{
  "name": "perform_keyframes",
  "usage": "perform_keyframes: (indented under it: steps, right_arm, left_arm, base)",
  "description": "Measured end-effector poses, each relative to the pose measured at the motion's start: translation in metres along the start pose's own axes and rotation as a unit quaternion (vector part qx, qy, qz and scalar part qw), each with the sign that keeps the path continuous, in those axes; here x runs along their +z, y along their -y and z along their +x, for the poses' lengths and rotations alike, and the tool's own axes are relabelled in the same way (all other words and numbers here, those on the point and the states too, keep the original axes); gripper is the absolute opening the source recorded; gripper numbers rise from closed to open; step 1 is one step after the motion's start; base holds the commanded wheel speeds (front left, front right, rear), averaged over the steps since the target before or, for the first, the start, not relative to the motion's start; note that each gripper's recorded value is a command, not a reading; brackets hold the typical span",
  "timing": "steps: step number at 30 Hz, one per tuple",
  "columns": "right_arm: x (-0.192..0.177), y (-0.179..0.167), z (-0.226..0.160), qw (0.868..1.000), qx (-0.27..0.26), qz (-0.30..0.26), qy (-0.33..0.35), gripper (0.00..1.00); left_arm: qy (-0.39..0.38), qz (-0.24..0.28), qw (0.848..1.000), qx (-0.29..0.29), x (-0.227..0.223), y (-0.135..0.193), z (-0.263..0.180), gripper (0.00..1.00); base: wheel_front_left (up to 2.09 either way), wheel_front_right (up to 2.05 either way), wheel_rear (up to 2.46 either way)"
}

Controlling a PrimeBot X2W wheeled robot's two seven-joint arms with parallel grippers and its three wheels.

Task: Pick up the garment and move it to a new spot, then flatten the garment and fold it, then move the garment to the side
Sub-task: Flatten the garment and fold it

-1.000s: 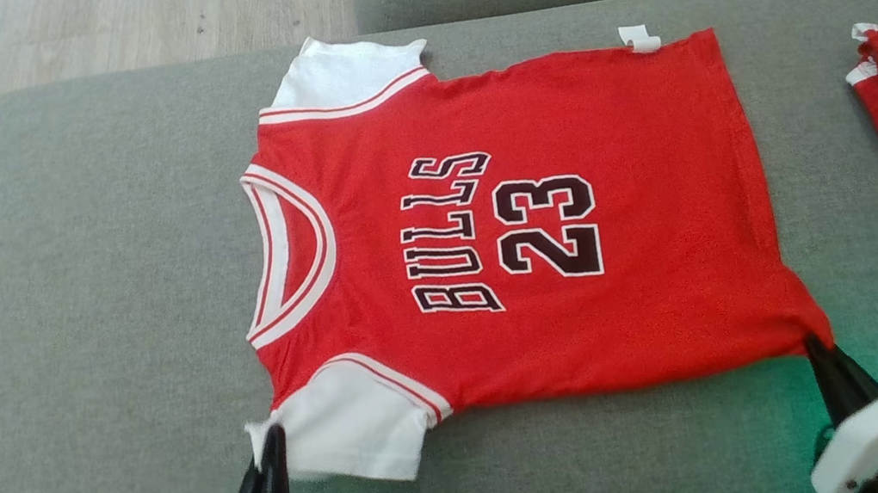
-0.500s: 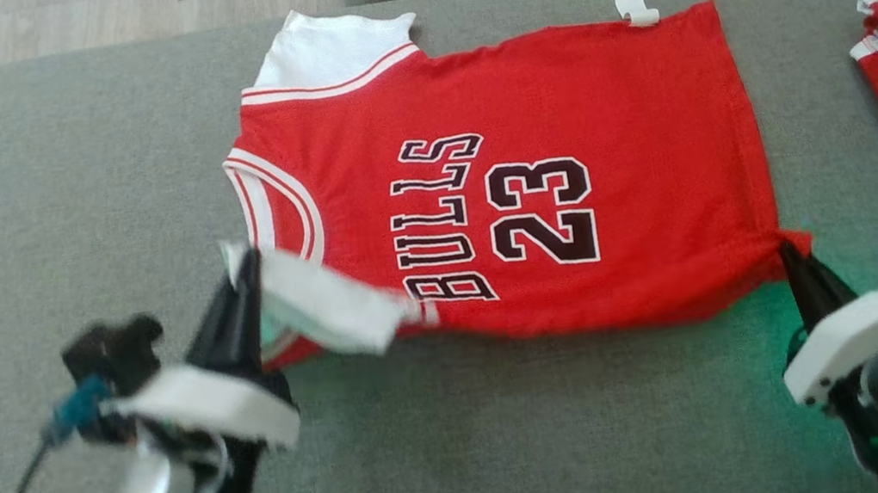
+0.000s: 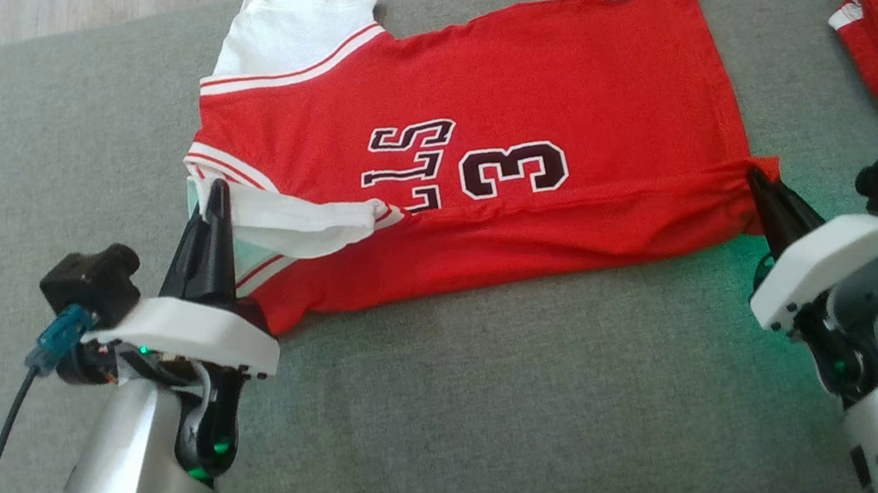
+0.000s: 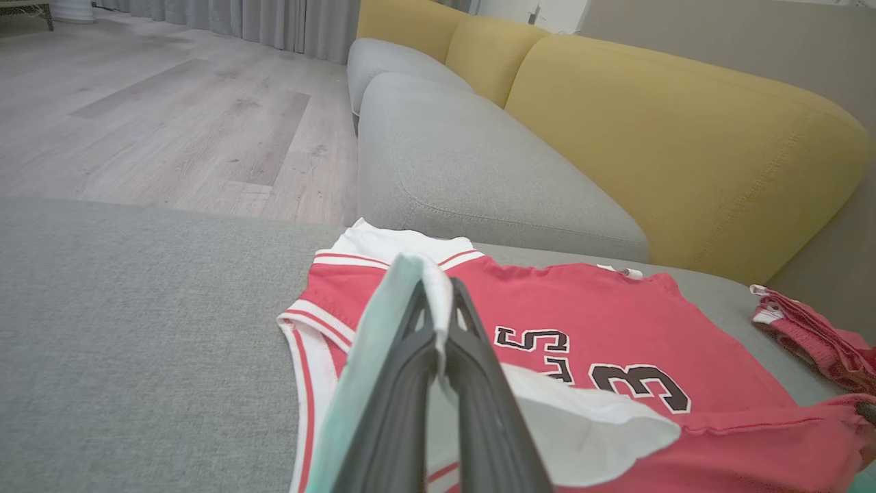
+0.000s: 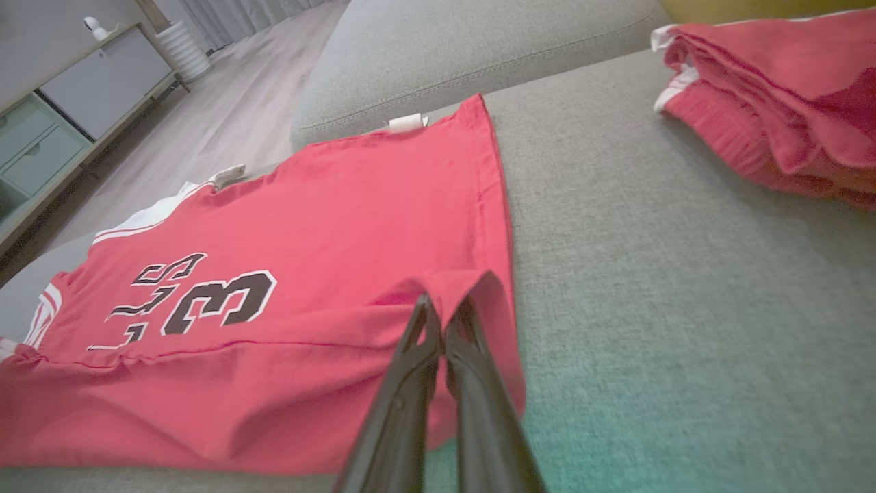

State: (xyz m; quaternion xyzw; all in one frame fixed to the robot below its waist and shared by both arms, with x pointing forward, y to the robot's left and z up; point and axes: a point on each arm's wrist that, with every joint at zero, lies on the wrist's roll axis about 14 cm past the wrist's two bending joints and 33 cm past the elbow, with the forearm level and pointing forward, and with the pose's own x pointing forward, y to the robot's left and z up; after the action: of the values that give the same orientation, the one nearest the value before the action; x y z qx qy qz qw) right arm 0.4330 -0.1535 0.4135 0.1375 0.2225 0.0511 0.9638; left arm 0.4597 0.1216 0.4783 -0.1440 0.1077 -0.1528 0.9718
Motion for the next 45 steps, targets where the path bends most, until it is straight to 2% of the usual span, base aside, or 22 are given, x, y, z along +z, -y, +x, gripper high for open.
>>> perform_keyframes:
  steps: [6, 7, 8, 9, 10, 19, 22, 27, 33, 36, 45]
  right_arm:
    - [0.008, -0.006, 0.014, 1.0, 0.005, -0.02, 0.005, 0.0]
    - [0.007, -0.006, 0.016, 1.0, 0.005, -0.026, 0.003, 0.38]
    - [0.007, -0.007, 0.017, 1.0, 0.004, -0.03, 0.002, 1.0]
    - [0.009, -0.007, 0.018, 0.999, 0.005, -0.031, 0.009, 1.0]
    - [0.009, -0.007, 0.018, 0.999, 0.005, -0.031, 0.009, 1.0]
    - [0.04, 0.0, 0.015, 0.995, -0.006, -0.017, 0.094, 1.0]
    - [0.043, -0.001, 0.009, 0.994, -0.003, -0.021, 0.108, 1.0]
    - [0.023, 0.006, -0.008, 0.994, -0.013, -0.046, 0.096, 1.0]
    - [0.005, 0.012, -0.019, 0.995, -0.02, -0.051, 0.078, 1.0]
    - [0.006, 0.012, -0.017, 0.996, -0.02, -0.052, 0.076, 1.0]
    - [0.0, 0.021, -0.008, 0.997, -0.03, -0.052, 0.055, 1.0]
  left_arm:
    - [0.002, -0.003, 1.0, 0.006, -0.004, -0.005, 0.003, 0.0]
    - [0.005, -0.003, 1.0, 0.007, -0.002, -0.005, 0.004, 0.0]
    - [0.006, -0.003, 1.0, 0.007, -0.001, -0.005, 0.004, 0.37]
    - [0.008, -0.003, 1.0, 0.008, 0.0, -0.005, 0.005, 0.87]
    - [0.008, -0.003, 1.0, 0.008, 0.0, -0.005, 0.005, 1.0]
    - [0.075, -0.009, 0.997, -0.01, 0.029, 0.008, 0.0, 1.0]
    - [0.081, -0.026, 0.996, -0.011, 0.026, 0.009, -0.011, 1.0]
    - [0.038, -0.063, 0.997, 0.04, -0.016, -0.007, -0.044, 1.0]
    - [-0.035, -0.11, 0.987, 0.111, -0.066, -0.027, -0.076, 1.0]
    - [-0.052, -0.13, 0.983, 0.12, -0.075, -0.03, -0.074, 1.0]
    - [-0.106, -0.146, 0.975, 0.132, -0.101, -0.037, -0.05, 1.0]
  base:
    - [0.0, 0.0, 0.0]
    - [0.0, 0.0, 0.0]
    - [0.0, 0.0, 0.0]
    - [0.0, 0.0, 0.0]
    - [0.0, 0.0, 0.0]
    - [0.0, 0.0, 0.0]
    - [0.0, 0.0, 0.0]
    - [0.0, 0.0, 0.0]
    - [0.0, 0.0, 0.0]
    - [0.0, 0.0, 0.0]
    - [0.0, 0.0, 0.0]
